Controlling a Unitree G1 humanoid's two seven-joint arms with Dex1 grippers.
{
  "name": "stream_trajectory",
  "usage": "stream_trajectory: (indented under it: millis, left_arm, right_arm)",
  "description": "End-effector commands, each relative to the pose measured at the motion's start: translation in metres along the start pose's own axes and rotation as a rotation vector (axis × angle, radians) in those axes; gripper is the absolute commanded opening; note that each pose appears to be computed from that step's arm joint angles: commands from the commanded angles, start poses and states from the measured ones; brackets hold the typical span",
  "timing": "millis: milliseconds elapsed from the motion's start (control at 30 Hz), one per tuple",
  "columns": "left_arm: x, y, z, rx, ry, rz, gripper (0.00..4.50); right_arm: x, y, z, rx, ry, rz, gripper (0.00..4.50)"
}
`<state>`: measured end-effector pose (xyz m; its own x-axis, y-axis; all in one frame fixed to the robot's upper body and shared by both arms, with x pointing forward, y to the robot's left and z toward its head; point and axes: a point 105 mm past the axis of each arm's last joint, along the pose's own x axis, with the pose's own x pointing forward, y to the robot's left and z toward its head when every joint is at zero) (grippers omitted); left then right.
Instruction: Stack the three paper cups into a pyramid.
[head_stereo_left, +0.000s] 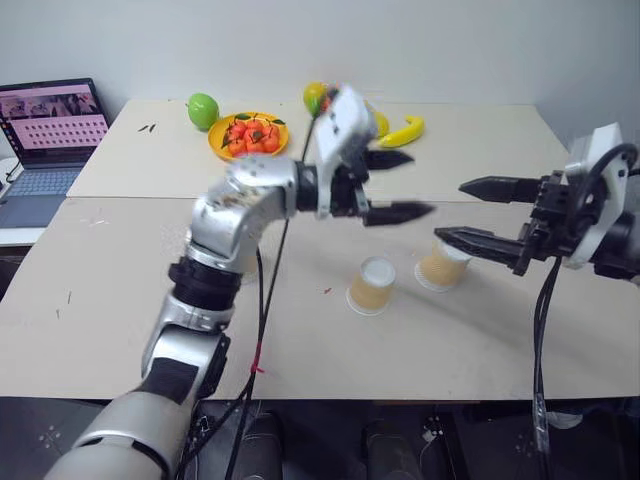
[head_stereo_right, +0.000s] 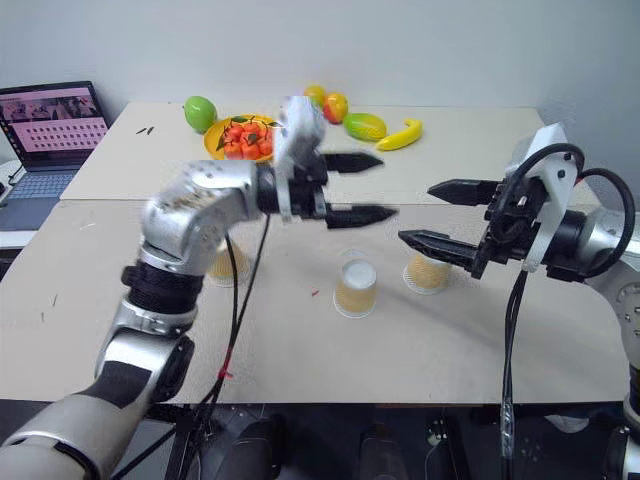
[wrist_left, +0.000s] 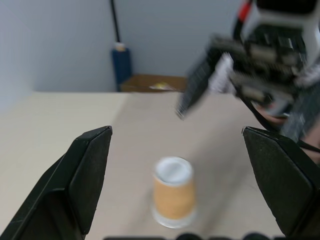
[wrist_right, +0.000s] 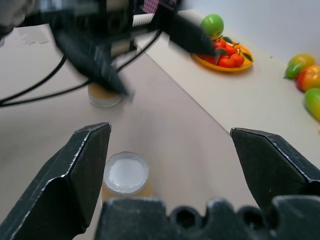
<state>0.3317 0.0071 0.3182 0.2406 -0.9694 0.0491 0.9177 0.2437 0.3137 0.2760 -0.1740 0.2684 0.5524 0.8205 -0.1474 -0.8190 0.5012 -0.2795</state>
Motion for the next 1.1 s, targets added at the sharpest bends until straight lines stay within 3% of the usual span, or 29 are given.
stream_trajectory:
  millis: [33,133,300,500,633,733,900,1100]
  left_arm:
    - [-0.028,0.018,0.035,0.079,-0.021,0.141,4.44]
    - [-0.067,0.025,0.053,0.099,0.034,0.285,4.44]
    - [-0.120,0.024,0.046,0.059,0.129,0.486,4.44]
    - [-0.172,-0.019,0.001,0.024,0.299,0.568,4.44]
    - [-0.181,-0.055,-0.033,0.019,0.413,0.527,4.44]
    - [-0.189,-0.077,-0.061,-0.063,0.426,0.562,4.44]
    - [-0.210,-0.086,-0.086,-0.100,0.411,0.684,4.44]
    - [-0.236,-0.074,-0.102,-0.044,0.337,0.897,4.44]
  right_arm:
    - [0.001,-0.002,0.010,-0.062,-0.032,0.013,4.50]
    - [0.009,-0.005,0.008,-0.062,-0.037,0.048,4.50]
    - [0.017,-0.007,0.005,-0.065,-0.026,0.126,4.50]
    - [0.012,-0.016,0.002,-0.076,0.025,0.227,4.50]
    - [0.012,-0.022,0.001,-0.082,0.042,0.278,4.50]
    - [0.015,-0.026,0.003,-0.077,0.039,0.312,4.50]
    - [0.017,-0.030,0.005,-0.078,0.040,0.329,4.50]
    - [0.012,-0.033,0.008,-0.081,0.052,0.324,4.50]
